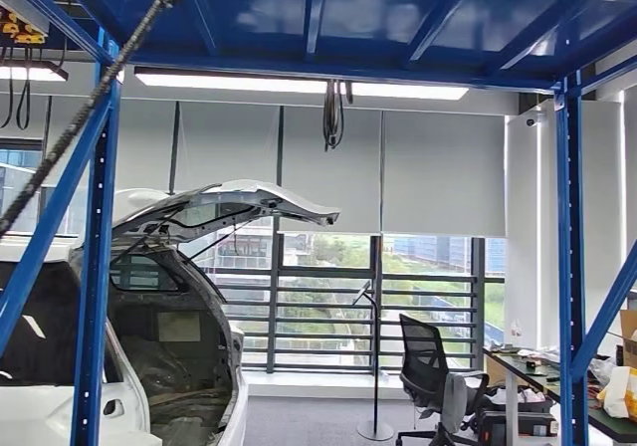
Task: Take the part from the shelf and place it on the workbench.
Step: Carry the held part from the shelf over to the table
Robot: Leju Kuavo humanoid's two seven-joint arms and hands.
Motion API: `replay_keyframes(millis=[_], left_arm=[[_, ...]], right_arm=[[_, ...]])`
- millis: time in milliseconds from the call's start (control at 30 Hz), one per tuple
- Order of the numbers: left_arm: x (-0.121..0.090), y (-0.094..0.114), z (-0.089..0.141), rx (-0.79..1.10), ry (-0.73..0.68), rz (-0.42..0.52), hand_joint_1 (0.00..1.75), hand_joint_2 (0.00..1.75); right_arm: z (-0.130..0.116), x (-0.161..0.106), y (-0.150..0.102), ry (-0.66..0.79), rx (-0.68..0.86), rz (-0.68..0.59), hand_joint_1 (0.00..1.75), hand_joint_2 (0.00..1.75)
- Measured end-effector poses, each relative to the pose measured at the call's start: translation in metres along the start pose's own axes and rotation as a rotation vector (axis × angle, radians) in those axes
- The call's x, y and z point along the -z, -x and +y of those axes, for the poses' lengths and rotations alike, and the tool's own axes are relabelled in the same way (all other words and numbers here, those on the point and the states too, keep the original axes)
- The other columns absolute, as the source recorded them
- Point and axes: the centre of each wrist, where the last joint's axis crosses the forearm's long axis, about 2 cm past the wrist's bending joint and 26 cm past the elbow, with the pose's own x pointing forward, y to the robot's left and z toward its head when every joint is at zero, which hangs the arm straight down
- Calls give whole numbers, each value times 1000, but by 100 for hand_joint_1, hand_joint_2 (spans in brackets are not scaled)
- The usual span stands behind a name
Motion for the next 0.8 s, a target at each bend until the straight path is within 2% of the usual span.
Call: replay_keyframes(millis=[800], left_arm=[[2,-3,7,19,-5,-22,0,175]], right_arm=[[-4,-3,-10,-34,-33,-42,175,175]])
